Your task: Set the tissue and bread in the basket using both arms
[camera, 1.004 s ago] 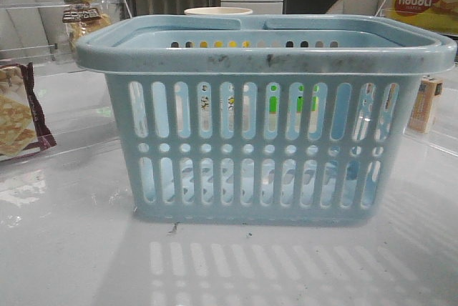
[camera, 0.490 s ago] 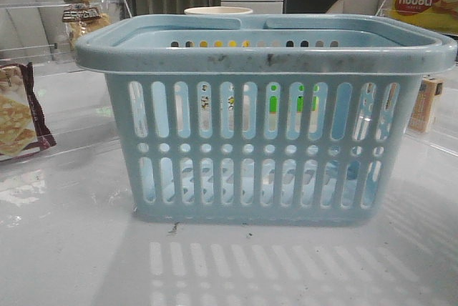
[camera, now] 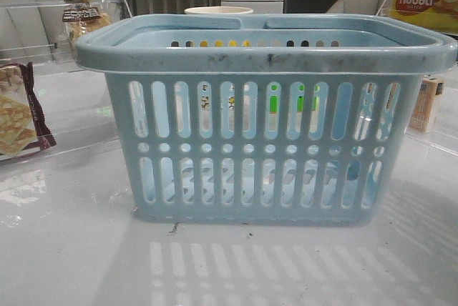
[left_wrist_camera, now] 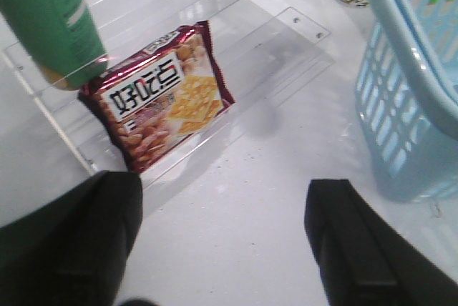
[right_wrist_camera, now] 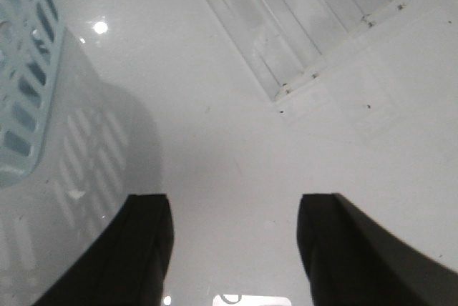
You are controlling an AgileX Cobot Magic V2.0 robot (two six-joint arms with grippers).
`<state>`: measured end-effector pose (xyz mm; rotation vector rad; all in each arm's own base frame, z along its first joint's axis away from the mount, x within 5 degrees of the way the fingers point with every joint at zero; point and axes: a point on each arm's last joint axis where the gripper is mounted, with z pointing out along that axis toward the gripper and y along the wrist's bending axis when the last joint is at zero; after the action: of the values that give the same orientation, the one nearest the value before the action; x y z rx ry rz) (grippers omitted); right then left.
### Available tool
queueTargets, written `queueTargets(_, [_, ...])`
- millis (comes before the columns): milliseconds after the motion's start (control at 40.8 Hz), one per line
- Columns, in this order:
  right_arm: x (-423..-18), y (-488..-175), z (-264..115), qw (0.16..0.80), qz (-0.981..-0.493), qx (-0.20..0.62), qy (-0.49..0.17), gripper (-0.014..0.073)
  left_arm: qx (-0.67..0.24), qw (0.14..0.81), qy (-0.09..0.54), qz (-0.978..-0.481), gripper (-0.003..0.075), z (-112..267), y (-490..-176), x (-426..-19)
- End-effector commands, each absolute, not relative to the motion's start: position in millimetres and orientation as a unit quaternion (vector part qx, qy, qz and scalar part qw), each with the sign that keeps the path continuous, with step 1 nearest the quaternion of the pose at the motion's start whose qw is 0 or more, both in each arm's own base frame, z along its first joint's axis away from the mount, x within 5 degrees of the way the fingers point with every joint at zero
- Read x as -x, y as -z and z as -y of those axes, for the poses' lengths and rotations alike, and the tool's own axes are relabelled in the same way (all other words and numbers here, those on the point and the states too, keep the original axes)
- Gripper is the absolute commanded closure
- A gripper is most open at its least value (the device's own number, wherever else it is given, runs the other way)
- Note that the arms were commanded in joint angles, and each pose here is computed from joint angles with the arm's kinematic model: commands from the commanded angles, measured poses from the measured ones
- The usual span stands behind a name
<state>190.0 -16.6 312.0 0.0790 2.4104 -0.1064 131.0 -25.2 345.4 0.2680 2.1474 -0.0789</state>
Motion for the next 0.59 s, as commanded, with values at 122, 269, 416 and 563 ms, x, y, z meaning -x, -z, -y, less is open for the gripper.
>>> queueTargets(122, [-238.8,-332.2,51.2,0.401,-0.909,-0.100,0.054,0.0097,-0.156,0.513,0.069,-0.841,0.0160,42.3,-361.6,-130.5])
queueTargets(269, [-277.3,-338.7,66.3,0.399,-0.907,-0.122,0.048,0.0097,-0.163,0.513,0.074,-0.840,0.0160,44.4,-361.6,-129.8])
queueTargets(416, [-315.1,-337.9,75.2,0.395,-0.909,-0.122,0.048,0.0097,-0.163,0.513,0.074,-0.840,0.0160,44.4,-361.6,-129.8])
queueTargets(563, [-349.0,-330.5,83.3,0.391,-0.911,-0.121,0.049,0.0097,-0.163,0.513,0.074,-0.840,0.0160,44.4,-361.6,-129.8])
